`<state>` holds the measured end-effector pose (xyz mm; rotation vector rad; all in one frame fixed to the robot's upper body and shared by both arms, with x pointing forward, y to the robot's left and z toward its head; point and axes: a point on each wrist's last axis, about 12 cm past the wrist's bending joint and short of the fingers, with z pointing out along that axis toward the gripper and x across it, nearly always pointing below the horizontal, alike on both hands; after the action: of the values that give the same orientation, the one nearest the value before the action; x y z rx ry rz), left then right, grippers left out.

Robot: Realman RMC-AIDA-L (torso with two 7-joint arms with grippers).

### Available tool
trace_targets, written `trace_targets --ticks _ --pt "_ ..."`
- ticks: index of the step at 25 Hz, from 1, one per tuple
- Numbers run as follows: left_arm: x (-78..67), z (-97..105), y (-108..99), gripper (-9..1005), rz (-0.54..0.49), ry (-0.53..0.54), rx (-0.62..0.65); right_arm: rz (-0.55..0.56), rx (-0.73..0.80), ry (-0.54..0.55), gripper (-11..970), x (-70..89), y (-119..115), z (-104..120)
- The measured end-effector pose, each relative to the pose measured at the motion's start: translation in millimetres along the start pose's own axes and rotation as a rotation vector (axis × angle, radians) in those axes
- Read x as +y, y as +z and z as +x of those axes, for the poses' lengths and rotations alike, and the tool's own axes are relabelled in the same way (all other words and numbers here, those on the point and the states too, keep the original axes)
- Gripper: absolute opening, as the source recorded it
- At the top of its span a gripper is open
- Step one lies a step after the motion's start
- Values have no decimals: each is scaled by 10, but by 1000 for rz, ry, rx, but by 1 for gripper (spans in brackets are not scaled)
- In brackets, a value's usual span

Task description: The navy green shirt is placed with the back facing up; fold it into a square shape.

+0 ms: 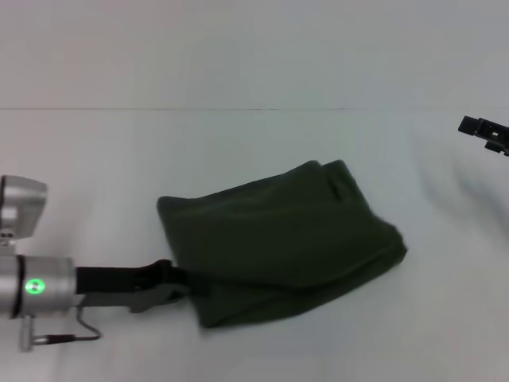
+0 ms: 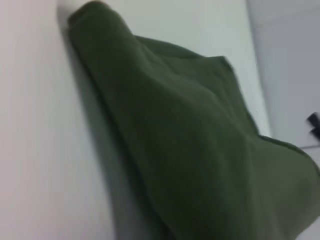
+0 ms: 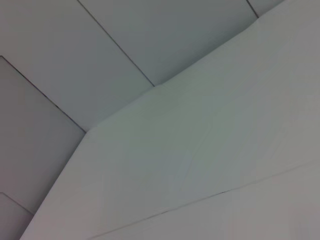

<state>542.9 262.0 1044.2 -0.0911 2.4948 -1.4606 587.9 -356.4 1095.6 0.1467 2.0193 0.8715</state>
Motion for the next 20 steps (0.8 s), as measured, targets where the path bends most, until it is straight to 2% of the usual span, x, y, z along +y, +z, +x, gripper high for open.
trace_targets --ticks 5,10,14,15,16,20 --pt "77 -178 -368 89 -155 86 49 -31 21 -4 944 86 90 16" --pt "88 -368 -544 99 -253 155 -7 -100 65 29 945 224 225 68" --pt "87 -453 -610 106 -274 191 -77 -148 126 78 944 347 380 156" --pt "82 -462 -606 108 -266 207 -93 -168 167 91 942 440 487 199" --pt "82 -462 -606 110 -266 207 -93 -168 167 91 941 440 487 199" --pt "69 -464 -586 118 -246 215 -122 -188 229 122 935 612 687 274"
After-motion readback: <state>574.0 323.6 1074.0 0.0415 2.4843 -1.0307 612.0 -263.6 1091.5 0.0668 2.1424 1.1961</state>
